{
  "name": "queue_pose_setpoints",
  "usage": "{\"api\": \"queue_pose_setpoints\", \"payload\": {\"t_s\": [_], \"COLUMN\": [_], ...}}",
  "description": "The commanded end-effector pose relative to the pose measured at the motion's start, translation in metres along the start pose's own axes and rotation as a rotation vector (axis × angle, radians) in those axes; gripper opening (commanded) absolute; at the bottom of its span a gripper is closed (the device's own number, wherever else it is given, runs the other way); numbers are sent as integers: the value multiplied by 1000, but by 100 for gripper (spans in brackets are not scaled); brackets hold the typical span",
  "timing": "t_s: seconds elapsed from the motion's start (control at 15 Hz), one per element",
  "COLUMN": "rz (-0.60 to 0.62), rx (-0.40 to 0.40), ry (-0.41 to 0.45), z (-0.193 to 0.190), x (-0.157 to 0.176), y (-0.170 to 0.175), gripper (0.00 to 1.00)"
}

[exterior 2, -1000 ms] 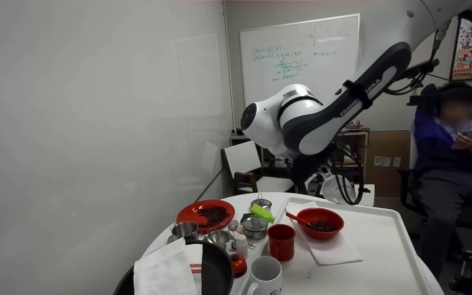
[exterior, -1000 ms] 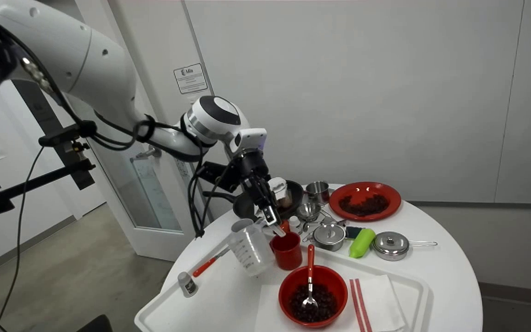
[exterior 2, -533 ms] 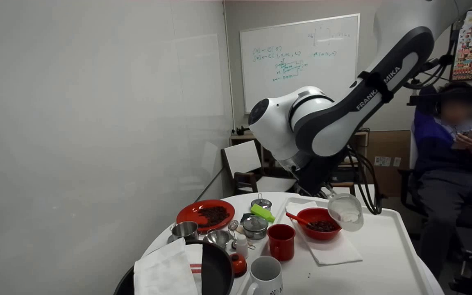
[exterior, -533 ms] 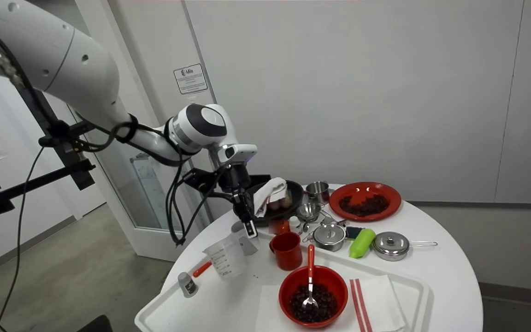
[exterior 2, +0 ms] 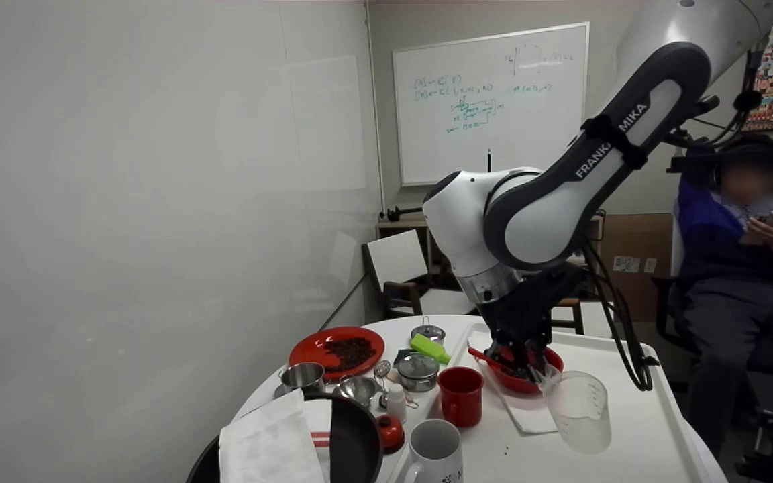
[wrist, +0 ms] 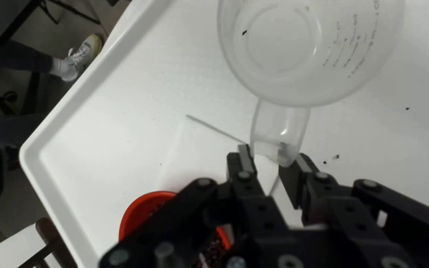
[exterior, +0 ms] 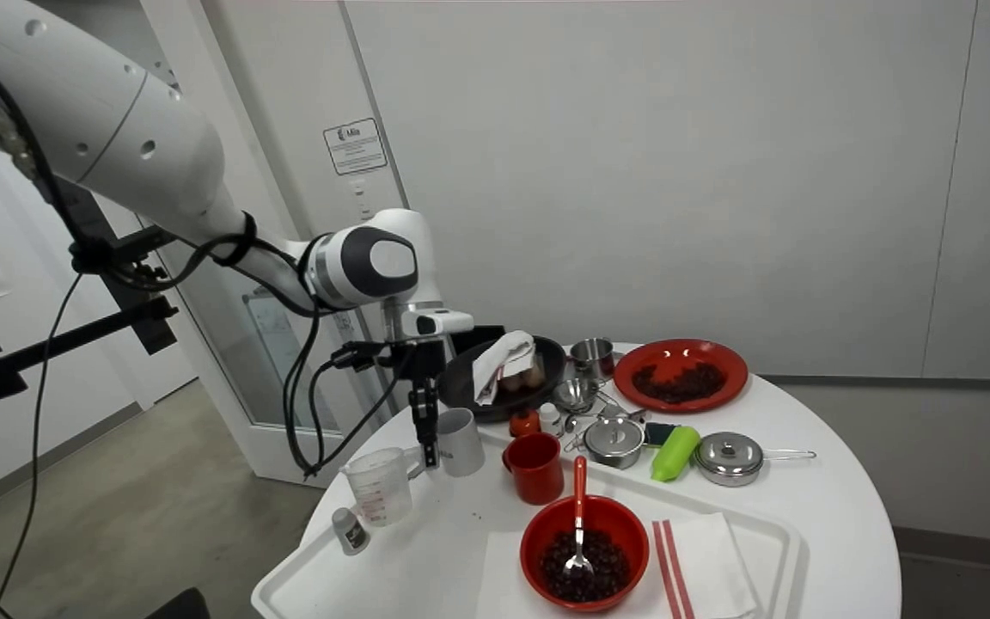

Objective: Put the object from the cup to the red bowl

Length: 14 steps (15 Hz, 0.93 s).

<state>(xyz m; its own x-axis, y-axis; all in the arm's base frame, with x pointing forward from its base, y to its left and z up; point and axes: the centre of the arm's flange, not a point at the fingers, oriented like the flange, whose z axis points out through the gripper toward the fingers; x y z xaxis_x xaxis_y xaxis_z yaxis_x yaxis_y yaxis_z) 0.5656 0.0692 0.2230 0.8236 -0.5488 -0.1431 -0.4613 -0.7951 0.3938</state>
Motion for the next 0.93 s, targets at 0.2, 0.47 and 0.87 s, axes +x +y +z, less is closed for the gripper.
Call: {"api": "queue_pose_setpoints", "payload": {"t_s": [0.2,0.47,0.87], "rz": [169,301,372], "rx": [133,162,164], "ry": [-26,20,27], "z": [31,53,83], "x": [2,9,14], "y": [6,14,21], "gripper": [11,11,11]}}
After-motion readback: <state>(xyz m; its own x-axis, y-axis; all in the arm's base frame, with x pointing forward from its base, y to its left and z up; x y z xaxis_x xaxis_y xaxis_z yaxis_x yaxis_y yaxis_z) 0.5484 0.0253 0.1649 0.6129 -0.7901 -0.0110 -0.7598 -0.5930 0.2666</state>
